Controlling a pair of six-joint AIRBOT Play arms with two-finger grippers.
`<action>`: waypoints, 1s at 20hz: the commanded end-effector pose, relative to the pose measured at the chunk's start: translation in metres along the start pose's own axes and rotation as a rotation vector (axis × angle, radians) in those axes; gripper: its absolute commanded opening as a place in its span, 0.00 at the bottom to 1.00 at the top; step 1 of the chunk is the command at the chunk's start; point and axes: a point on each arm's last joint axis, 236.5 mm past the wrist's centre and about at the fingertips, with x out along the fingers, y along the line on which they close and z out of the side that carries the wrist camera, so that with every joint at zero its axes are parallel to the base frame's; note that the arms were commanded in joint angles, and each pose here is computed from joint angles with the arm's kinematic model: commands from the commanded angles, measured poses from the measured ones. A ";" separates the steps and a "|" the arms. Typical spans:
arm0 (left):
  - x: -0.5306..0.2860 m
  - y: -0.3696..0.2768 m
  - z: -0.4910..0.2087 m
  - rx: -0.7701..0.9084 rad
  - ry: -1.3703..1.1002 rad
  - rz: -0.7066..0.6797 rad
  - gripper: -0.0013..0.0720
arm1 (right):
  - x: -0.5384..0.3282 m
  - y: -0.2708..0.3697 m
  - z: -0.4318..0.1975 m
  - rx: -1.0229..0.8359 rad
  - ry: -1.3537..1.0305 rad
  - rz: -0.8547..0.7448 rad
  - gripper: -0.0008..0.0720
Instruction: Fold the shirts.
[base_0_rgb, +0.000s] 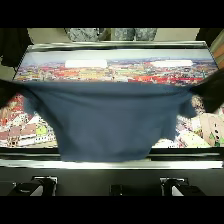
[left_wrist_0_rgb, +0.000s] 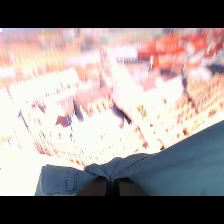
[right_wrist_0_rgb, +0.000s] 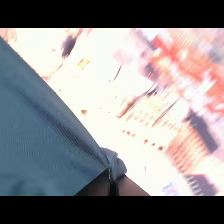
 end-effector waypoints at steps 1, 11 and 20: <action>0.112 0.041 -0.069 -0.121 0.161 0.012 0.06 | 0.134 -0.027 -0.042 0.134 0.154 0.127 0.07; 0.320 0.111 -0.104 -0.255 0.359 -0.021 0.06 | 0.353 -0.086 -0.022 0.511 -0.079 0.204 0.08; 0.311 0.111 -0.078 -0.235 0.337 -0.037 0.07 | 0.218 -0.139 -0.055 0.500 -0.011 0.285 0.97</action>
